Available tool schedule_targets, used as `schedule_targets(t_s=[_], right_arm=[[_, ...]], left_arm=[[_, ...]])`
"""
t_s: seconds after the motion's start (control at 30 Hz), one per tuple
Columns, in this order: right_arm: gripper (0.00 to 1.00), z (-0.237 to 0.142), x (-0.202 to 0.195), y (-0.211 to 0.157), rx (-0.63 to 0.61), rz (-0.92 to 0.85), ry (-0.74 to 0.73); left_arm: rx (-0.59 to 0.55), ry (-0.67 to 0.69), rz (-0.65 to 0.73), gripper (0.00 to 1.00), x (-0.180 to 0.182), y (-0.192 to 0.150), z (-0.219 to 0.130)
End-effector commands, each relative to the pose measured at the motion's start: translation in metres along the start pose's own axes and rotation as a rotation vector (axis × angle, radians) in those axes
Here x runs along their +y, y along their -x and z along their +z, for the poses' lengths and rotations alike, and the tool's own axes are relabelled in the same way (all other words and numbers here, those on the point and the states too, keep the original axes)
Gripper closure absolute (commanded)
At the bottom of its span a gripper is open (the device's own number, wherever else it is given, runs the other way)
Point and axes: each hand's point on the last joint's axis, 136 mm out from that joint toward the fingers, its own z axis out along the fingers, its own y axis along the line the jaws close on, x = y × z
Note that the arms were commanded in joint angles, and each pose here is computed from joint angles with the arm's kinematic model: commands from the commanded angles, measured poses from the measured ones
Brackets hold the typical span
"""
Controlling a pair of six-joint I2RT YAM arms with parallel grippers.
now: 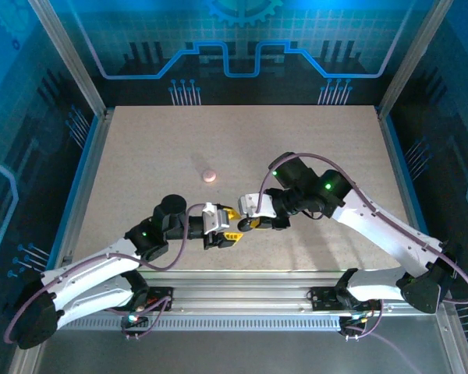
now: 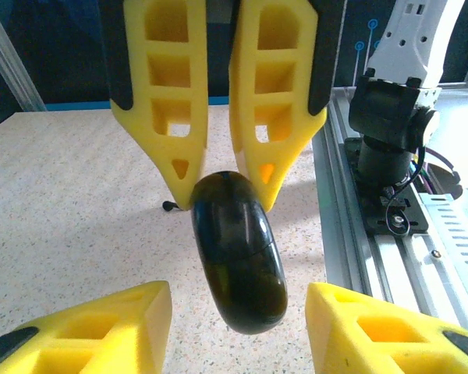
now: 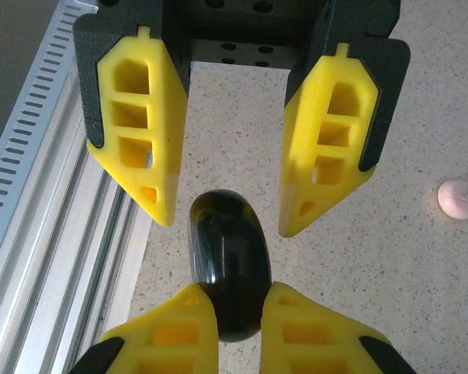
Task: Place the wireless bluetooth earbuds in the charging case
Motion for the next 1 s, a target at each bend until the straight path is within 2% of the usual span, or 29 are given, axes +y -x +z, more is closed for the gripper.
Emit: schedule_targets(t_s=[0.0,0.17,0.27,0.47,0.87,0.93,0.97], right_arm=[[0.87,-0.0041,0.0013,0.015,-0.037,-0.035,0.001],[0.87,-0.0014,0.0005,0.0177,-0.038,-0.041,0.005],[0.87,0.0,0.0004,0.0199,-0.045,-0.047,0.007],[0.87,0.0031,-0.001,0.0208,-0.042,-0.047,0.01],[0.87,-0.0016,-0.0017,0.0239,-0.049,-0.055,-0.014],[0.86,-0.0018,-0.0026,0.0233,-0.049,-0.049,-0.024],[0.82,-0.0013,-0.0042,0.0221,-0.046,-0.044,-0.035]], left_arm=[[-0.031,-0.032,0.019,0.52,-0.0013,0.0147,0.0007],[-0.034,-0.041,0.01,0.57,-0.0015,0.0162,0.0019],[-0.037,-0.043,0.008,0.63,-0.0016,0.0172,0.0023],[-0.053,-0.046,-0.001,0.64,-0.0019,0.0194,0.0026],[-0.031,-0.046,0.018,0.85,-0.0027,0.0162,0.0011],[-0.036,-0.046,0.022,0.86,-0.0031,0.0177,0.0006],[-0.039,-0.044,0.024,0.86,-0.0028,0.0185,0.0002]])
